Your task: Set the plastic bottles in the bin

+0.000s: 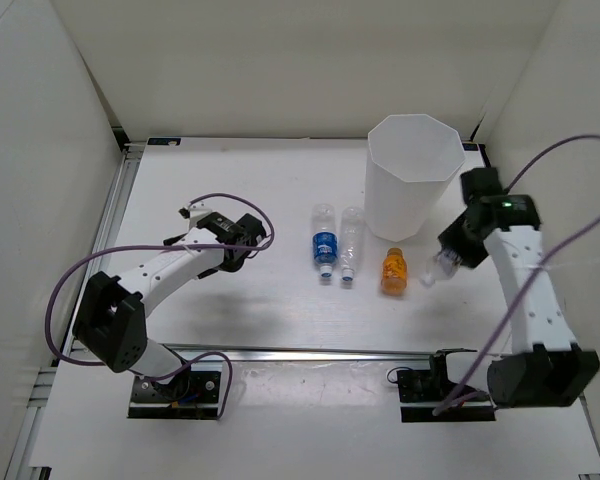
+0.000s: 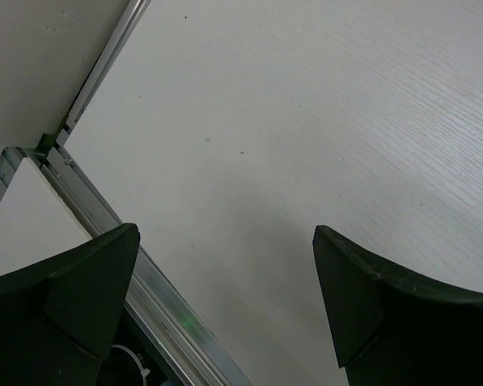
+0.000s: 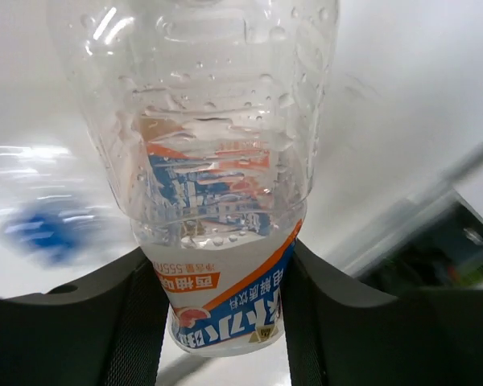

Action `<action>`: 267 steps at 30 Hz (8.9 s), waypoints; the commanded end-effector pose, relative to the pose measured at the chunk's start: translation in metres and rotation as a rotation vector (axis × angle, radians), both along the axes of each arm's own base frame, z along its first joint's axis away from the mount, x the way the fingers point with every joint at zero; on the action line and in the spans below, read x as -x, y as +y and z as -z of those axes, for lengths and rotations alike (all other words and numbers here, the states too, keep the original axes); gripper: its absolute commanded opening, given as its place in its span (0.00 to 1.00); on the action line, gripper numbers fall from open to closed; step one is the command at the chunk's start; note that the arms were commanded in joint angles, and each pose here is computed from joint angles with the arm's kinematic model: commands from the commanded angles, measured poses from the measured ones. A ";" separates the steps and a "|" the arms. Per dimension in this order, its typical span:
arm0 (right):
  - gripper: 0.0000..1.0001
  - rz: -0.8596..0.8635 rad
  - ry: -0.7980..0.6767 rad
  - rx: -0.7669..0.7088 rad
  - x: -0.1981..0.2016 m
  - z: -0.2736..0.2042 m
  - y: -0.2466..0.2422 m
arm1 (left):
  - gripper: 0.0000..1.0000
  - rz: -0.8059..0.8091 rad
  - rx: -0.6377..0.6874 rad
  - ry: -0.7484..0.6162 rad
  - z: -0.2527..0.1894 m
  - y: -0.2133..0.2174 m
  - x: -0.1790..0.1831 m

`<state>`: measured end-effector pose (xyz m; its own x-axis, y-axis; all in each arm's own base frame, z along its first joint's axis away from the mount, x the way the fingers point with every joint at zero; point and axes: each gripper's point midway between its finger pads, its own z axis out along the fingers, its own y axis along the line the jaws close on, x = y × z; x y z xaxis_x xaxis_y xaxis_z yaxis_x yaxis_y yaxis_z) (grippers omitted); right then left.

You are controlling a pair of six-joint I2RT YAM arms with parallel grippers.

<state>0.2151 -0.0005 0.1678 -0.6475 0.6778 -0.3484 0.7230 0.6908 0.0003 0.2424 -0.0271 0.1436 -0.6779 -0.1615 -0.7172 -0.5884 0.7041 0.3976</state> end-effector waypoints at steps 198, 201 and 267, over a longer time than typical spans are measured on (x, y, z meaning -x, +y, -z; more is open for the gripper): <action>1.00 -0.532 -0.973 -0.124 -0.160 -0.293 0.070 | 1.00 1.192 0.927 -0.264 -0.071 -0.338 -0.173; 1.00 -0.502 -0.990 -0.123 -0.137 -0.285 0.064 | 1.00 1.202 0.952 -0.227 -0.059 -0.348 -0.168; 1.00 -0.411 -0.959 -0.031 -0.044 -0.266 0.033 | 0.55 1.302 1.239 -1.199 -0.343 -0.429 -0.256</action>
